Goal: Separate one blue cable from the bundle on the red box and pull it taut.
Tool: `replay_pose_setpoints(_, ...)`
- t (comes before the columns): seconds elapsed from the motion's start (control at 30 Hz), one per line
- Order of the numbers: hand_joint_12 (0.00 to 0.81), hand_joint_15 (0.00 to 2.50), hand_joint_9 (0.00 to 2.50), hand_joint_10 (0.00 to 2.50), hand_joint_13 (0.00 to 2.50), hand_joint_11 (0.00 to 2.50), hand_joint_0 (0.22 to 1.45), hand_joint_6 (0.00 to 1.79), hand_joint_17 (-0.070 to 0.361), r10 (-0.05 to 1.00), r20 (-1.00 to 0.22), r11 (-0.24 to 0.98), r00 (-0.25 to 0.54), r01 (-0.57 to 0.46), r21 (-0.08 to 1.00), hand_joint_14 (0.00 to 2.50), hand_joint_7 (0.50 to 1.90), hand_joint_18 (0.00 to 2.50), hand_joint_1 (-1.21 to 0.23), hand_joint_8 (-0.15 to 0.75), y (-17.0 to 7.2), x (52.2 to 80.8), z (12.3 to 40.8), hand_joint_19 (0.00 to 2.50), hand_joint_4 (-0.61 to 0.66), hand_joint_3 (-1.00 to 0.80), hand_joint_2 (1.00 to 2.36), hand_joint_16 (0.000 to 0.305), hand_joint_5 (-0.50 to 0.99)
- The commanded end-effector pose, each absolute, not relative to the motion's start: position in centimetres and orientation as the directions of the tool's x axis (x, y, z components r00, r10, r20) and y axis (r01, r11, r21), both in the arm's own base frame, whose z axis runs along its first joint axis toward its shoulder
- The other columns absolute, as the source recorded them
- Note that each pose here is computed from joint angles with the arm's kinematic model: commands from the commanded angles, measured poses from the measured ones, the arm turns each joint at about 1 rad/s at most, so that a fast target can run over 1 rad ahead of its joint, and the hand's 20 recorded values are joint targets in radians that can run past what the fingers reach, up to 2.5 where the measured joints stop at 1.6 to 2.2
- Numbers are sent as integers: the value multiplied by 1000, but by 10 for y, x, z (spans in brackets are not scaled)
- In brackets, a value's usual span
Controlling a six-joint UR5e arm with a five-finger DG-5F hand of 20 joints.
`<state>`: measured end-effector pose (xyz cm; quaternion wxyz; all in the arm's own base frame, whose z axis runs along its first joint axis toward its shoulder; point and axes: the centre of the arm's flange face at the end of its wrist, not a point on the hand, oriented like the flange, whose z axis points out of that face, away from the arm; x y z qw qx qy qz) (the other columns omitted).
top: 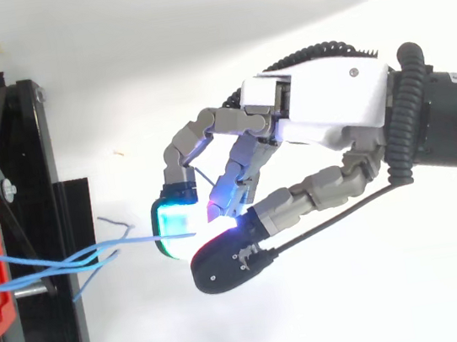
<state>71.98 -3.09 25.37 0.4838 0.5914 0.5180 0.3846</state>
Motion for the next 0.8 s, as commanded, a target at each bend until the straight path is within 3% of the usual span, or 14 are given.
replay_pose_setpoints(0.0,354,683,1166,16,949,527,620,910,96,985,-47,5,167,241,970,27,1018,865,-844,166,-31,720,253,578,24,-252,1010,43,-57)
replay_pose_setpoints(0.77,368,668,1113,16,927,487,627,907,98,985,-47,5,167,241,970,25,1020,853,-846,173,-31,720,253,579,21,-280,1010,44,-62)
